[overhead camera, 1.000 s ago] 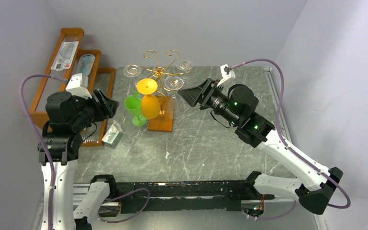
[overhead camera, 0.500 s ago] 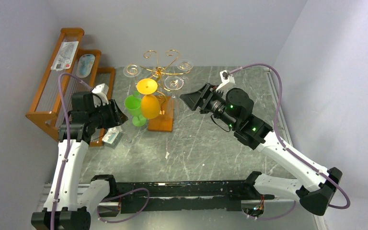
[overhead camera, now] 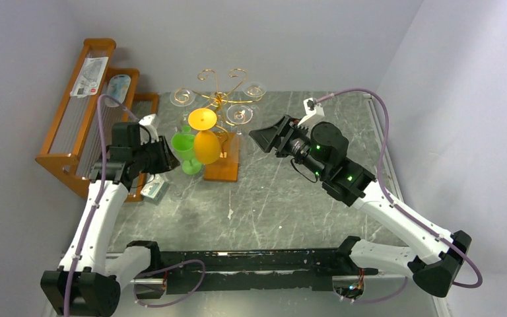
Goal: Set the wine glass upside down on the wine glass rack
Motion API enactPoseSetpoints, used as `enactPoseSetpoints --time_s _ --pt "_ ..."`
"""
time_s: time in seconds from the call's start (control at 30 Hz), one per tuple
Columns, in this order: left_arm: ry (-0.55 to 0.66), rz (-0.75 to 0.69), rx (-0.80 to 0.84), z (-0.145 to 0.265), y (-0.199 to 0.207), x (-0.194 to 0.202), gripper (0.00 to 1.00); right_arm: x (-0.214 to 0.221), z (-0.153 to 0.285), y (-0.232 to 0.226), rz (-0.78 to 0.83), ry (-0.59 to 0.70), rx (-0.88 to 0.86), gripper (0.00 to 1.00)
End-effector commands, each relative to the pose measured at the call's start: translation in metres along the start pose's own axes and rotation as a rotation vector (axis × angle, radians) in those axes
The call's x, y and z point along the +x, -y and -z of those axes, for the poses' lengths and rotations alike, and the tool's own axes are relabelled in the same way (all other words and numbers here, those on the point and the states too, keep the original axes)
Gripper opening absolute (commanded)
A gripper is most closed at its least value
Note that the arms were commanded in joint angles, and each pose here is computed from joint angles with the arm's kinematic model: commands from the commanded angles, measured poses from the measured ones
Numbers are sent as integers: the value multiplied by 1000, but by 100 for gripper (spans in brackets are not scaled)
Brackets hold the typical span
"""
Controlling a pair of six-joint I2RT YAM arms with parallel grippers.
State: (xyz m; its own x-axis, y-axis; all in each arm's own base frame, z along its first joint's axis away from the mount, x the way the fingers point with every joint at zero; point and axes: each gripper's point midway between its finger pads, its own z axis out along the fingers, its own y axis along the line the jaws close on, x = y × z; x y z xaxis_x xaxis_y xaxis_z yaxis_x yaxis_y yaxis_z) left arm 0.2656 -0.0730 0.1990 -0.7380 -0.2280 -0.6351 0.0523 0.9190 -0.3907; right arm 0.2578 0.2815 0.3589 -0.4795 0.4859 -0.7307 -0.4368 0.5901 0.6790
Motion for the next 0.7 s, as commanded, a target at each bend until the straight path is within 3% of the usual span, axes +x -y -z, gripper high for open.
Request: enactPoseSetpoints --time_s 0.0,0.3,0.4,0.53,0.67 --pt "-68 -55 -22 -10 5 19 33 1 3 6 -8 2 24 61" --pt "-88 -124 -93 -1 7 27 5 1 9 6 -20 3 22 61" --pt "-83 -138 -58 8 17 27 5 1 11 5 -28 4 19 60" --pt "-48 -137 163 28 59 28 5 3 13 8 -52 2 33 60" --pt "-13 -168 283 53 80 28 5 4 18 19 -125 34 73 59"
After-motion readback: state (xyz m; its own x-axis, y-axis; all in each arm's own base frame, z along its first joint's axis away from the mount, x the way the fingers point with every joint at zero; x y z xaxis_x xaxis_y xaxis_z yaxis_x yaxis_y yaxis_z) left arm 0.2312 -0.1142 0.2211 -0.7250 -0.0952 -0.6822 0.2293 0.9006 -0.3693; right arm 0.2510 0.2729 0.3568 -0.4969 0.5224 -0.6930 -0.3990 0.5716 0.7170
